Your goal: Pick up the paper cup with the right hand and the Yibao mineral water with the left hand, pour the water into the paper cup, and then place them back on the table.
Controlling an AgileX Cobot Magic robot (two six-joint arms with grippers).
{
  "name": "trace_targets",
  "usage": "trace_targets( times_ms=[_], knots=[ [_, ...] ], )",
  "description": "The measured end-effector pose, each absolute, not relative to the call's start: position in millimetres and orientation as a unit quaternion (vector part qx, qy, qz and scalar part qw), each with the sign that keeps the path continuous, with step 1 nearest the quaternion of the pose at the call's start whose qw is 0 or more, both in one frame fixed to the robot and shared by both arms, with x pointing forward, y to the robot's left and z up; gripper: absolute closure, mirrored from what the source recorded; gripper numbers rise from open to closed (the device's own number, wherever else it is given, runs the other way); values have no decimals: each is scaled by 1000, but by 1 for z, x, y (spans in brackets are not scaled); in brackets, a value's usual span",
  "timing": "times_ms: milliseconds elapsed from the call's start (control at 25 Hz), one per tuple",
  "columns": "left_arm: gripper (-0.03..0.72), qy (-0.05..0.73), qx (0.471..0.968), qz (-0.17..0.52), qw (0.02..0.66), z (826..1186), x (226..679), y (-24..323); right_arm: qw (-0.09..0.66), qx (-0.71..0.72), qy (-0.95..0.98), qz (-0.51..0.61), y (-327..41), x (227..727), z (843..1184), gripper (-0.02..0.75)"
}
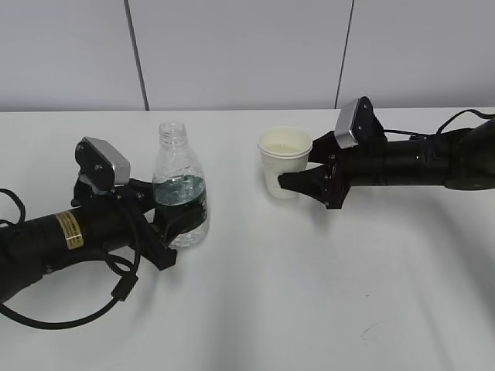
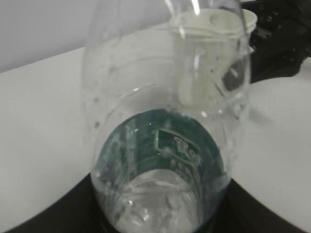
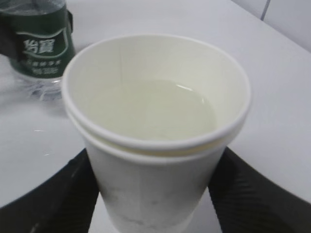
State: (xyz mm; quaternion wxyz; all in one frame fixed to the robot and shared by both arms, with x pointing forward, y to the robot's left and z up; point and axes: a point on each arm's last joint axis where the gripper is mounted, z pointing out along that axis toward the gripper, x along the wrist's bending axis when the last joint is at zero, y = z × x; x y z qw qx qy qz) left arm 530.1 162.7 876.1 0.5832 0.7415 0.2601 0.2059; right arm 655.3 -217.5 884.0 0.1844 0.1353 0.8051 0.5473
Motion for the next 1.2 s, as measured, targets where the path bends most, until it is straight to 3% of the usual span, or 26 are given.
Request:
trace_targets(
  times_ms=[160, 600, 840, 1200],
  knots=[
    [333, 258, 748, 192, 580, 869, 526, 156, 224, 169, 781, 558, -221, 664, 878, 241],
    [335, 268, 745, 205, 576, 859, 529, 155, 244, 182, 775, 553, -223, 668, 861, 241],
    [249, 249, 751, 227, 568, 859, 530, 156, 235, 188, 772, 560, -222, 667, 851, 241],
    [234, 255, 753, 227, 563, 860, 526, 158, 223, 198, 769, 565, -222, 665, 838, 241]
  ],
)
